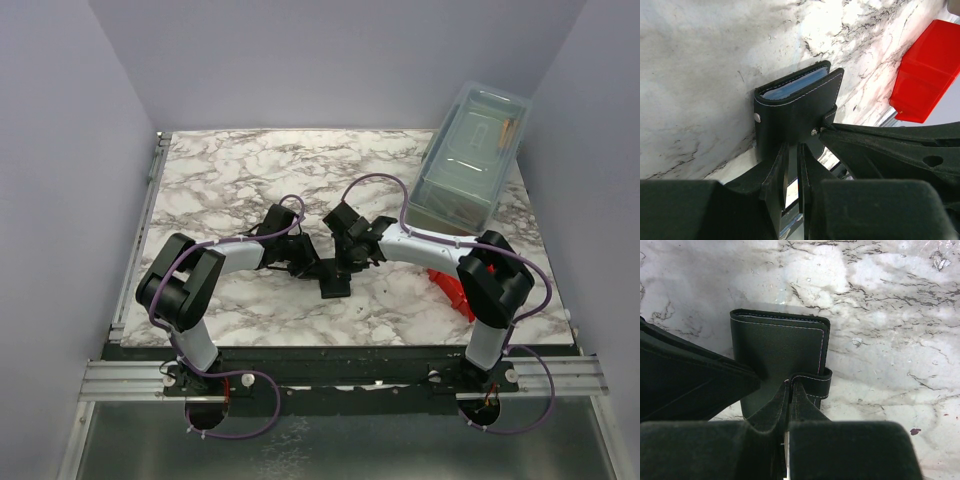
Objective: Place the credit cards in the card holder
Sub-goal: Close the card holder at the center of the board.
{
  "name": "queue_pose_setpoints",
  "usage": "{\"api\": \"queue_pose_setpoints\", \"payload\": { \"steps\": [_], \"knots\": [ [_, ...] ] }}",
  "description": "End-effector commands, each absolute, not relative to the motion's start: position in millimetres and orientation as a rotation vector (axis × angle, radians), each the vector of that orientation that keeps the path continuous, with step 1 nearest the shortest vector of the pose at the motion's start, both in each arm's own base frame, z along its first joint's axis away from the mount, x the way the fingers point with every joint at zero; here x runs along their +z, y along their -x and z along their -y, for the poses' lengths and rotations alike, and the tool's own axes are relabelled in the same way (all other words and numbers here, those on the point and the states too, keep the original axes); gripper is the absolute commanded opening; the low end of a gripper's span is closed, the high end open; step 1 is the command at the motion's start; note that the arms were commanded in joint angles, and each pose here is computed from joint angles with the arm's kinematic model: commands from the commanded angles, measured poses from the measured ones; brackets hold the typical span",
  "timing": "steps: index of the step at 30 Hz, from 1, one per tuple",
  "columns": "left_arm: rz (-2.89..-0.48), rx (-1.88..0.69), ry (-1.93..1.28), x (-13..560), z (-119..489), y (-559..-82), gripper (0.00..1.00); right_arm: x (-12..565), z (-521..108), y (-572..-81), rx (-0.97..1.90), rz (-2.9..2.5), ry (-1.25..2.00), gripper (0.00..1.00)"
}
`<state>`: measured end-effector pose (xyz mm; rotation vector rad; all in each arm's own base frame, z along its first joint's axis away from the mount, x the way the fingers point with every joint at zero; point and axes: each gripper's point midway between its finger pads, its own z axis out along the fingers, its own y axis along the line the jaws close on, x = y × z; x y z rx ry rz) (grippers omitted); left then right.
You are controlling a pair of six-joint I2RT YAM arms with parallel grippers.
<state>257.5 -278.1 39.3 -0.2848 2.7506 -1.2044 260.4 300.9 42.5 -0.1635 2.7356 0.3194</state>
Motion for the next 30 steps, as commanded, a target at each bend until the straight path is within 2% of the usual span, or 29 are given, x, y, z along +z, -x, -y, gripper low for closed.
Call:
{"api": "queue_pose_setpoints", "payload": {
  "steps": [1,15,30],
  "knots": [
    [-2.797,-1.163,0.288,28,273,-245,0.19,28,-296,-254,0.293,-2.776,0.164,0.0],
    [-2.794,-1.167,0.291,29,274,-246,0.19,21,-270,-254,0.037,-2.806,0.16,0.0],
    [-2.794,-1.169,0.291,28,274,-246,0.19,20,-267,-249,0.023,-2.814,0.158,0.0]
  ]
}}
